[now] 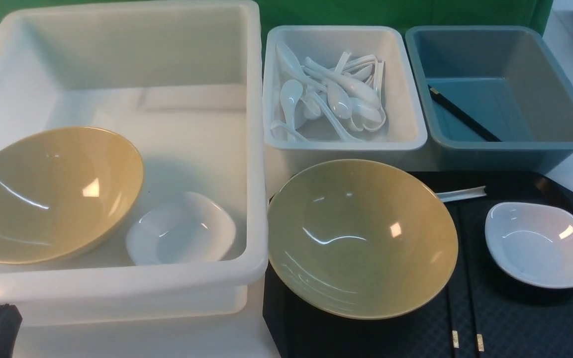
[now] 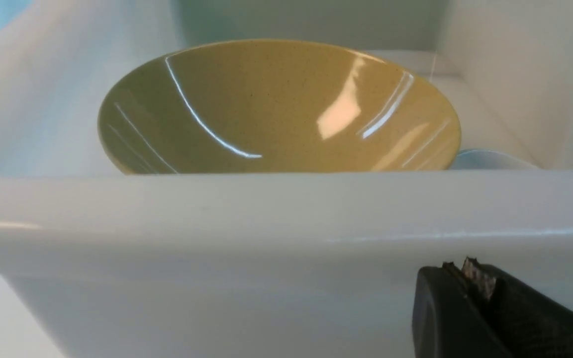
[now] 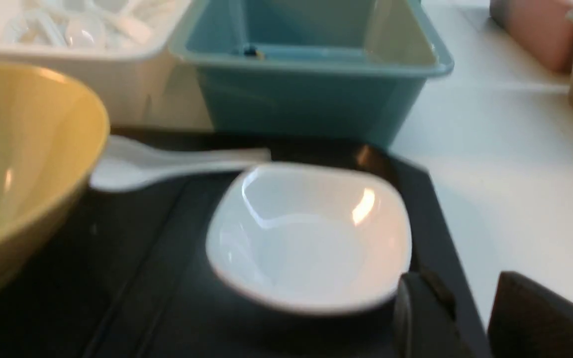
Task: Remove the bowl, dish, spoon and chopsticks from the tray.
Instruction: Use the left arm to grab the yellow noodle bowl on the left
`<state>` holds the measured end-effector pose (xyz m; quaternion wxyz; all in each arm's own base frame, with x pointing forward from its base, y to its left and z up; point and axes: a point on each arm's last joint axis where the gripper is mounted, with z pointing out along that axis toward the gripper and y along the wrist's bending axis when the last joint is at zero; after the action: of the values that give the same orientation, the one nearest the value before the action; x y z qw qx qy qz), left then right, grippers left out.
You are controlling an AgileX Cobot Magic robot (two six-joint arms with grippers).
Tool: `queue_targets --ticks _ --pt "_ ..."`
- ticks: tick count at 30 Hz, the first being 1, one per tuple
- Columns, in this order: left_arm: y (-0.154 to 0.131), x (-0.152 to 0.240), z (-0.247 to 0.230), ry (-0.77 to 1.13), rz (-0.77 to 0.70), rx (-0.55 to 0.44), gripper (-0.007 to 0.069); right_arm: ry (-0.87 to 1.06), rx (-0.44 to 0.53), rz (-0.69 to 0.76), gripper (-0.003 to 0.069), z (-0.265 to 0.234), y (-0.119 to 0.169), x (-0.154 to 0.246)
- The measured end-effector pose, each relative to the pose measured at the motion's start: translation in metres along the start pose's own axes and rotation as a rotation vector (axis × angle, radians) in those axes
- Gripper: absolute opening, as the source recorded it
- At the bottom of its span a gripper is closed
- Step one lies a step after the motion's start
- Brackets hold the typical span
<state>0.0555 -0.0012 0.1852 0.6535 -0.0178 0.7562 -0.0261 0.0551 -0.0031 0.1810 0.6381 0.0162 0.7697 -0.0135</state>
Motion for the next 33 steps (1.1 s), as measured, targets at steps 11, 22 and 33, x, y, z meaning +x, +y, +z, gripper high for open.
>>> queue_targets --ticks 11,22,33 --pt "-0.001 -0.061 -0.023 -0.729 -0.001 0.018 0.0012 -0.783 -0.109 0.084 0.0238 -0.027 0.006 -0.064" --pt "-0.007 -0.109 -0.043 -0.795 -0.074 0.084 -0.0007 -0.813 -0.228 0.421 0.0146 -0.04 0.003 -0.091" --pt "-0.014 -0.199 0.02 -0.502 0.05 0.04 -0.001 -0.355 -0.029 0.049 0.0034 -0.022 0.002 -0.137"
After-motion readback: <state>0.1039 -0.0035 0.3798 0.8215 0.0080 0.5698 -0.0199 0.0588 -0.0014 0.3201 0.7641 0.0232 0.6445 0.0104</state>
